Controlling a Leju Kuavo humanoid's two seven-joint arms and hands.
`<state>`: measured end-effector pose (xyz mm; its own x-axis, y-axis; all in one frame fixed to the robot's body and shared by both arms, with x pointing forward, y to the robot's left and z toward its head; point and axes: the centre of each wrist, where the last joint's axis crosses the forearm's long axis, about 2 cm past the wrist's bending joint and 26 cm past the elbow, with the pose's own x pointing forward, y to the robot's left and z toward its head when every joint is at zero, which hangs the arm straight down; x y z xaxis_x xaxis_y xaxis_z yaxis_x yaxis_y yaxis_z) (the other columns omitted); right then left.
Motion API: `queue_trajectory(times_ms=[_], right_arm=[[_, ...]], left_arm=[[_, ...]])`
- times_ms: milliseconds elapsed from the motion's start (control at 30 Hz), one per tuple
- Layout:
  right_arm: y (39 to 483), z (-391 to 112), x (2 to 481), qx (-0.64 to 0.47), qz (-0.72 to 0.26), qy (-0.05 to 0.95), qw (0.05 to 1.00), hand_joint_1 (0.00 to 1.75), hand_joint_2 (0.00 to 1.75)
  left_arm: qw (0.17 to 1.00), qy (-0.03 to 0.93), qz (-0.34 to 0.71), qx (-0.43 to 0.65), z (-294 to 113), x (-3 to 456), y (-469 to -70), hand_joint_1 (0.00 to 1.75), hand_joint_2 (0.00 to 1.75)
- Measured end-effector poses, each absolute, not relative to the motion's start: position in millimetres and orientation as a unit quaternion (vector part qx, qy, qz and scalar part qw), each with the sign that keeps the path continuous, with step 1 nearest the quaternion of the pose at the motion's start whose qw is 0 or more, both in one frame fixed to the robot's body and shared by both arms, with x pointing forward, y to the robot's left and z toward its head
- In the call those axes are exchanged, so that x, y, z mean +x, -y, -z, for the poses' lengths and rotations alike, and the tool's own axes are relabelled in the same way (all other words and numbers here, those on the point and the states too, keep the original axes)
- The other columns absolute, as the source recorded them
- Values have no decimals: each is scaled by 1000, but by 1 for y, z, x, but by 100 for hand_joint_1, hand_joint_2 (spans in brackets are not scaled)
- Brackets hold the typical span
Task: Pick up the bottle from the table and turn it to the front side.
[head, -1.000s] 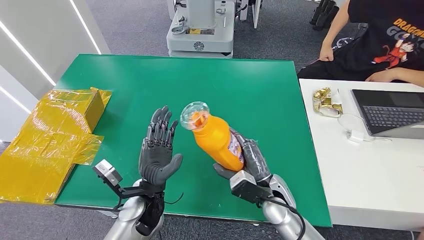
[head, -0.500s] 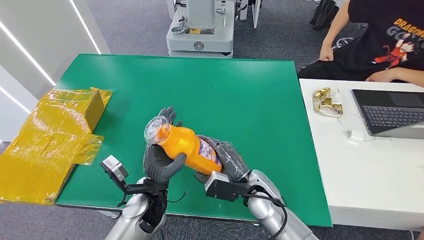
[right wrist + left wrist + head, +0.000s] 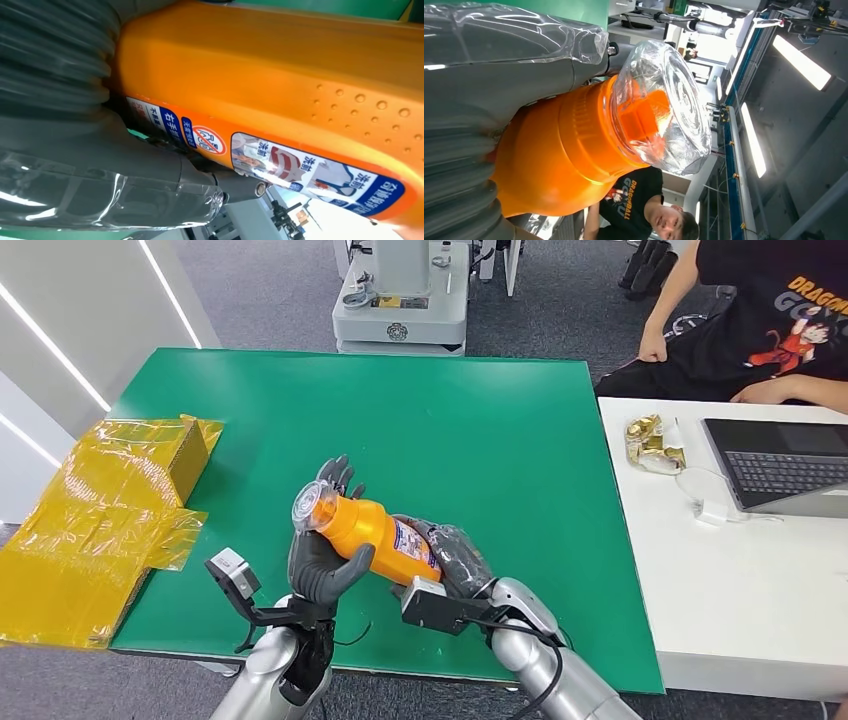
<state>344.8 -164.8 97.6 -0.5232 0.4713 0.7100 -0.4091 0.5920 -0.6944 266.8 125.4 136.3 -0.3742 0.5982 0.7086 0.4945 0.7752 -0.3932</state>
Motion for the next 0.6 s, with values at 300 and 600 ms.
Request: queue_trajectory(times_ms=[300,600], right_arm=[[165,-96,344,-15,-461,753,469,175,175],[165,-95,343,-13,-465,753,465,175,175]], left_arm=[[456,825,-51,-329,-134,268,-125,159,175],[455,826,-33,-331,-135,269,-125,175,175]])
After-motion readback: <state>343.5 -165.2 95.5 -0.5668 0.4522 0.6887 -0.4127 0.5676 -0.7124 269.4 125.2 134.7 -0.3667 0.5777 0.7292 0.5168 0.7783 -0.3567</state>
